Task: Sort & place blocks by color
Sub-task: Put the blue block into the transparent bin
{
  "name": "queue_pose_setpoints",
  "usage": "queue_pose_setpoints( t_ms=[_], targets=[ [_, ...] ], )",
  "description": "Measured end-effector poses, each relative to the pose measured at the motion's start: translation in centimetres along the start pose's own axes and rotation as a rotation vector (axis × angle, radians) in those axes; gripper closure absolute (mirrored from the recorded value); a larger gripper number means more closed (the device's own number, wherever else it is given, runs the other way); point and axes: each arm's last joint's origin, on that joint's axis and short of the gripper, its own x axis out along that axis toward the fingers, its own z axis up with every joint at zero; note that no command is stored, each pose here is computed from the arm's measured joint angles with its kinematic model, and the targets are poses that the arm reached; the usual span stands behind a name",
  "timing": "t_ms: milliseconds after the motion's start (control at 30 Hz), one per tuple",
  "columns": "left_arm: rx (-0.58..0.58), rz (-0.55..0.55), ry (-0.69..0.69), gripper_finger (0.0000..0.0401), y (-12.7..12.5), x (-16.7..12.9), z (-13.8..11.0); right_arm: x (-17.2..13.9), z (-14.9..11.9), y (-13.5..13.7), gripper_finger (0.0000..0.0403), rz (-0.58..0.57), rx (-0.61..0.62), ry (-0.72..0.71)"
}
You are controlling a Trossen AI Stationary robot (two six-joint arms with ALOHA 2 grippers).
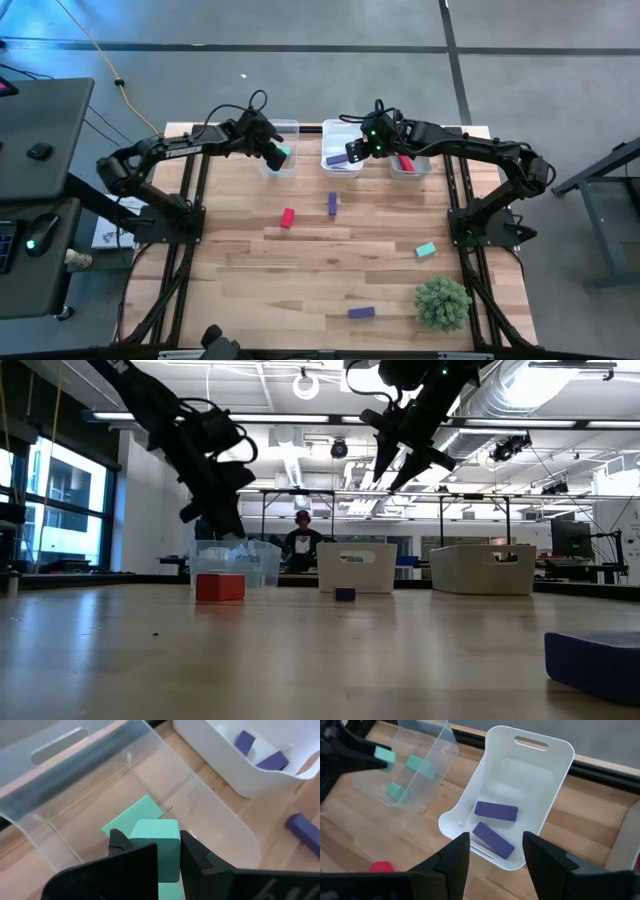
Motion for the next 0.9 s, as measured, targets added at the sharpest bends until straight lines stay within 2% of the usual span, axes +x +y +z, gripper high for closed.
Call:
queue_pose_setpoints(
  t_ms=[500, 667, 900],
  targets=[
    [0.025, 0.012, 0.082, 0.0399, 0.3, 2.4, -0.4, 0.0, -0.1, 0.1, 0.0231, 0.019, 0.091, 0.018],
    [0.069, 0.013, 0.095, 0.0384, 0.4, 2.6, -0.5, 0.0, -0.3, 0.4, 0.0231, 0.079, 0.156, 0.077],
    [0.077, 0.029, 0.094, 0.0357, 0.4, 2.6, -0.5, -0.4, -1.4, 1.6, 0.0231, 0.106, 0.184, 0.103]
  ],
)
